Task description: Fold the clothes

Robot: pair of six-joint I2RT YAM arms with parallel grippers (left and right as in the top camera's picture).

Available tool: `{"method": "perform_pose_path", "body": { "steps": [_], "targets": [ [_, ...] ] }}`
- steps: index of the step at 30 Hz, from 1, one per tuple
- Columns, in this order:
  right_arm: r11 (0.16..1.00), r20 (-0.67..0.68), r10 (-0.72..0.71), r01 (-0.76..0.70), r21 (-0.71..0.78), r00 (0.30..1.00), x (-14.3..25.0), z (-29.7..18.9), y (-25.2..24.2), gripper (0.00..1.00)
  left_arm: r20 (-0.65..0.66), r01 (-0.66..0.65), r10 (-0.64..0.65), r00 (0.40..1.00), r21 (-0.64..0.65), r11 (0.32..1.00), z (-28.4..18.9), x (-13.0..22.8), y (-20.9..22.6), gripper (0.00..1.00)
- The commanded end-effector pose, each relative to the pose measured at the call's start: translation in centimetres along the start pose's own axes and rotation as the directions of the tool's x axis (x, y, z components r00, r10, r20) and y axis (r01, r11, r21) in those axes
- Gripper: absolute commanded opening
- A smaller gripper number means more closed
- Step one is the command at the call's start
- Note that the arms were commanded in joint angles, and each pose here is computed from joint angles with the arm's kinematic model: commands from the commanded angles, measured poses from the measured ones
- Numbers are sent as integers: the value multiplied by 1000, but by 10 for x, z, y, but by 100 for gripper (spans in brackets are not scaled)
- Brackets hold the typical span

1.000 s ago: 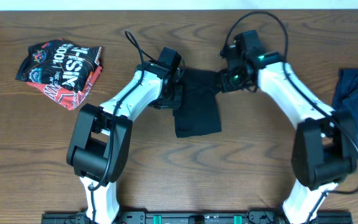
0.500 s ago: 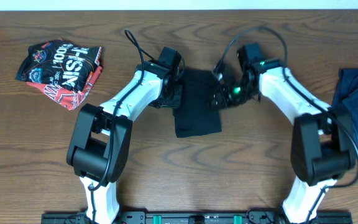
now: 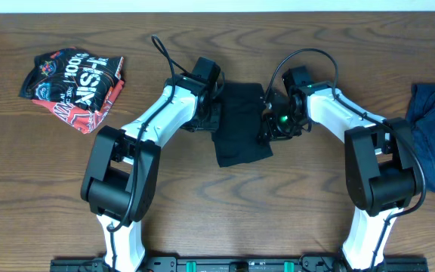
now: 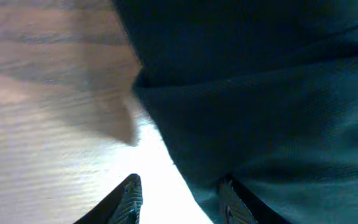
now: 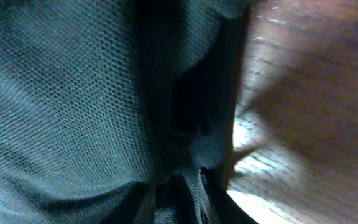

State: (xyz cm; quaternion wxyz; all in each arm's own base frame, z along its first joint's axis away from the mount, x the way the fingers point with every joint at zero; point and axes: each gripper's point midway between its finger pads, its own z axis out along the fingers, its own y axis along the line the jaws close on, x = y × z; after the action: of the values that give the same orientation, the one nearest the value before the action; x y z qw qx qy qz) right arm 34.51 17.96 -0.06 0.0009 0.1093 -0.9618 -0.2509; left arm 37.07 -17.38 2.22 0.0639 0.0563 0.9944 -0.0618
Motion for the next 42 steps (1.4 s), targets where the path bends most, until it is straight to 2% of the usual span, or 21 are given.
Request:
{"method": "perform_pose_path", "body": {
  "steps": [1, 4, 7, 8, 9, 11, 12, 13, 14, 18, 21, 28, 33, 35, 36, 38, 40, 42],
  "targets": [
    [981, -4, 47, -45, 190, 999, 4, 1, -40, 20, 117, 13, -5, 993, -69, 998, -40, -21, 20, 49],
    [979, 6, 72, -72, 192, 997, 4, -8, -41, 22, 229, 55, -47, 972, -27, 998, -75, -41, 30, 72],
    [977, 68, 90, -101, 187, 994, -5, -32, -39, 26, 277, 75, -94, 956, 78, 994, -92, -54, 32, 82],
    [978, 91, 85, -101, 185, 992, -8, -41, -37, 30, 275, 75, -108, 955, 128, 989, -93, -56, 31, 83],
    [978, 120, 79, -101, 183, 990, -12, -52, -35, 39, 266, 79, -120, 956, 161, 984, -92, -57, 31, 84],
    [979, 179, 66, -99, 180, 982, -17, -77, -31, 46, 244, 88, -143, 959, 224, 971, -86, -58, 31, 85],
    [979, 205, 62, -100, 180, 977, -18, -88, -29, 54, 231, 90, -153, 961, 262, 961, -82, -59, 30, 86],
    [979, 242, 56, -101, 178, 969, -20, -104, -27, 70, 215, 91, -161, 963, 301, 949, -77, -60, 28, 86],
    [978, 263, 52, -102, 180, 964, -21, -112, -26, 74, 202, 91, -165, 965, 331, 939, -73, -61, 26, 86],
    [973, 340, 24, -101, 209, 940, -17, -153, -23, 75, 128, 91, -171, 977, 475, 875, -47, -63, 12, 86],
    [961, 352, 25, -119, 249, 936, -9, -166, -27, 75, 104, 81, -161, 982, 537, 840, -33, -65, 2, 86],
    [942, 308, 55, -152, 301, 950, 7, -167, -37, 76, 24, 109, -153, 988, 594, 797, 7, -59, -9, 88],
    [942, 309, 54, -151, 300, 950, 7, -167, -37, 75, -54, 93, -78, 996, 689, 719, 32, -41, -47, 87],
    [942, 308, 54, -151, 301, 950, 7, -167, -37, 75, -63, 70, -35, 997, 712, 699, 40, -33, -65, 81],
    [942, 308, 55, -152, 300, 950, 7, -167, -37, 75, -62, 57, -19, 998, 712, 699, 43, -30, -71, 74],
    [942, 309, 55, -152, 300, 950, 7, -167, -37, 75, -32, 15, 11, 999, 715, 699, 44, -30, -81, 49],
    [942, 309, 55, -152, 300, 950, 7, -167, -37, 75, 18, -25, 18, 1000, 722, 691, 38, -39, -85, 9],
    [941, 308, 55, -152, 301, 950, 7, -167, -37, 75, 72, -56, 5, 997, 725, 686, 25, -54, -80, 6]
  ]
}}
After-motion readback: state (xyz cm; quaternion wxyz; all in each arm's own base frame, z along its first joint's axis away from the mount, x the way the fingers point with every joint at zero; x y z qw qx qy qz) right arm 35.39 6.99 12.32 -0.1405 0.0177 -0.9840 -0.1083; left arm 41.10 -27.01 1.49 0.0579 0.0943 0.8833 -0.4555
